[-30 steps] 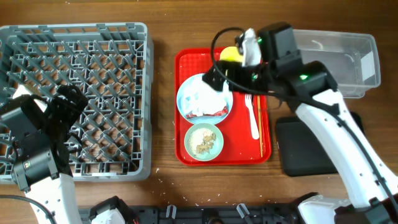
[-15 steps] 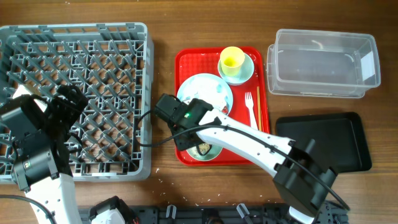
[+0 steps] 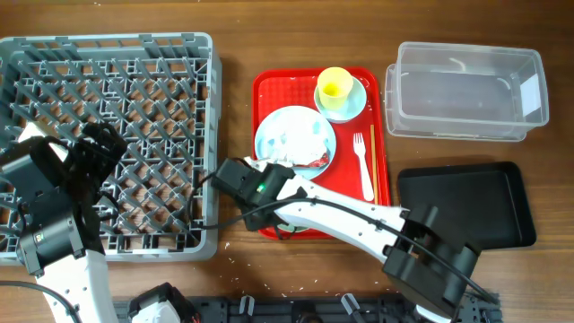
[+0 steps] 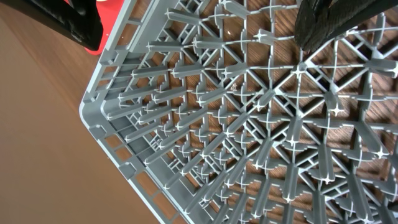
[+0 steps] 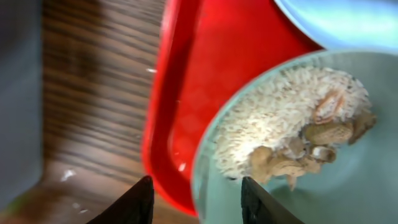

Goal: Sort waste into correct bins and load items into the dishwasher rack
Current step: 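Reach the right gripper to the mint bowl and grasp its rim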

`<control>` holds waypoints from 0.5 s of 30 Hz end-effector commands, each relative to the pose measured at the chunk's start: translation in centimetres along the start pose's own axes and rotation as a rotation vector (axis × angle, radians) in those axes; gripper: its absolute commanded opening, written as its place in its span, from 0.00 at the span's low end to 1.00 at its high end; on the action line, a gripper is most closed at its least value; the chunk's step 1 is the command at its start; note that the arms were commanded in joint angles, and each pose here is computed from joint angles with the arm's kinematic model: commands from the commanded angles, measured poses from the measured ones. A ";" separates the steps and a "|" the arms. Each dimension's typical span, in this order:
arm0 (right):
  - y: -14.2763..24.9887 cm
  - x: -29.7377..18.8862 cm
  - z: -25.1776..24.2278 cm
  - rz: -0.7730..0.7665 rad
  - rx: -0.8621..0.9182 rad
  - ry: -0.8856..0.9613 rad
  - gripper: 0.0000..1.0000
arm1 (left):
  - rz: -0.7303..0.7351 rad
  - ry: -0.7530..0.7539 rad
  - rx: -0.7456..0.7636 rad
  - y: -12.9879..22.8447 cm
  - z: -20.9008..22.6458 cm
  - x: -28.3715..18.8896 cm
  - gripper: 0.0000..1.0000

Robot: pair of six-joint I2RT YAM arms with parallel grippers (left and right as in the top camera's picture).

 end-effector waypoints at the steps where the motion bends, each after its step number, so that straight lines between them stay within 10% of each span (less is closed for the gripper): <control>1: 0.2 1.4 -1.0 -0.017 0.016 0.067 0.46 | -0.018 0.000 -0.010 -0.5 -0.1 -0.3 1.00; 8: 0.5 1.7 -0.9 -0.022 -0.018 0.073 0.22 | -0.019 0.000 -0.010 -0.5 -0.1 -0.3 1.00; 15: -0.3 1.7 -2.0 -0.116 -0.069 0.174 0.23 | -0.018 0.000 -0.010 -0.5 -0.1 -0.3 1.00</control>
Point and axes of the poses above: each gripper's point midway between its finger pads, its own x axis out along the fingers, its own z axis along the line the jaws close on, y = z × x, the point moved 4 cm from there along -x, back along the fingers, and after that the axes turned 1 degree about x, right-handed, at the moved point
